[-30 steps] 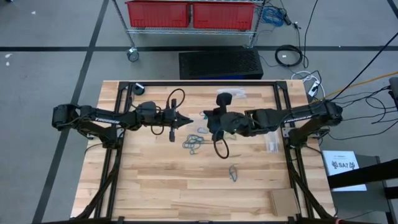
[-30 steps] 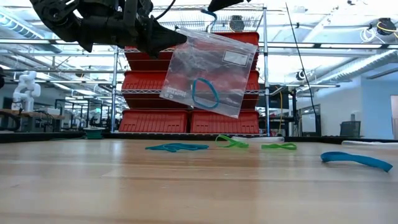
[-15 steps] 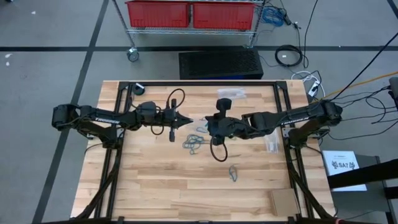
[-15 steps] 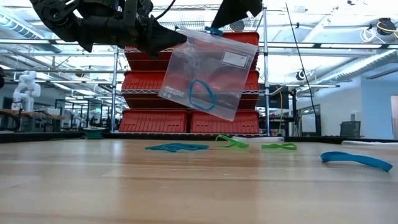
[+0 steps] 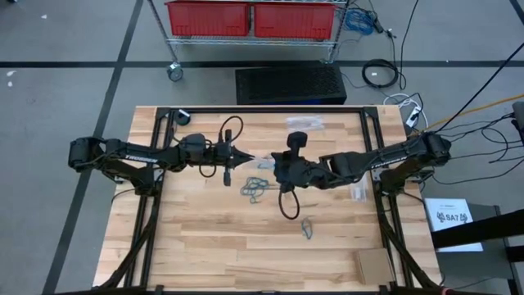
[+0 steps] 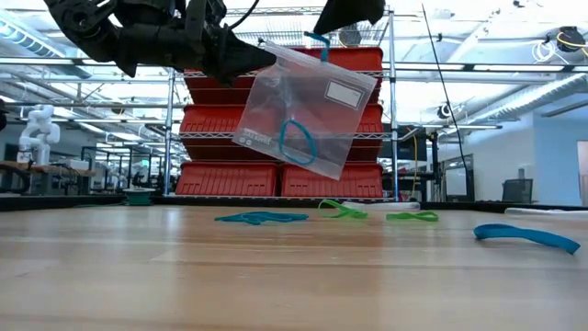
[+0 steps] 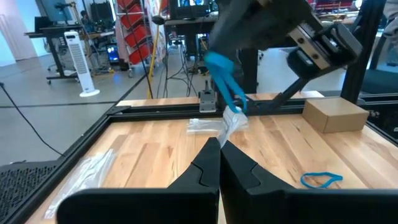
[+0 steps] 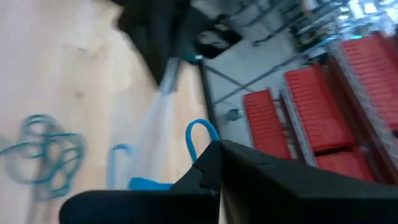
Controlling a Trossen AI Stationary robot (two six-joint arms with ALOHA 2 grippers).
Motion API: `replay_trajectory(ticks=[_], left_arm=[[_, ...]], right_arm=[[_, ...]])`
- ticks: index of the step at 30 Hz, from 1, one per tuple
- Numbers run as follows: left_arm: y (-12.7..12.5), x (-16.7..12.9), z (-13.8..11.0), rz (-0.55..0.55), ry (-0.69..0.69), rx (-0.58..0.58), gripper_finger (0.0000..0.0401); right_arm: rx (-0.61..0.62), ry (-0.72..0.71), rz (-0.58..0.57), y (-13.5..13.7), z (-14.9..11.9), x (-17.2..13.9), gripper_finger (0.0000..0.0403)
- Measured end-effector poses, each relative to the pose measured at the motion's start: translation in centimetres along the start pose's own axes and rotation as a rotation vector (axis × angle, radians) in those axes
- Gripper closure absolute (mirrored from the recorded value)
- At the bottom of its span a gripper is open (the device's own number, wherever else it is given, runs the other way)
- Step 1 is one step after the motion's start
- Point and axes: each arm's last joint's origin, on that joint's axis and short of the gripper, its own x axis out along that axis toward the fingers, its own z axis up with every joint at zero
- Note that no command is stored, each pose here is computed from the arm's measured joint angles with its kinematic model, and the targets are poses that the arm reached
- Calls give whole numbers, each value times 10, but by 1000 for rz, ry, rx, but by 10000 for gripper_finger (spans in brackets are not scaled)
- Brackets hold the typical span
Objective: Sort rubber bands
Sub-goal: Put the blue rubber band into the transparent zip bag
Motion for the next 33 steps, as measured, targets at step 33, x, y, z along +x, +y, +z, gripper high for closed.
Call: replay_trajectory(ticks=[33], left_arm=[[3, 0, 8, 78, -83, -231, 401]], right_arm=[[-100, -8, -55, -3, 3, 4, 403]])
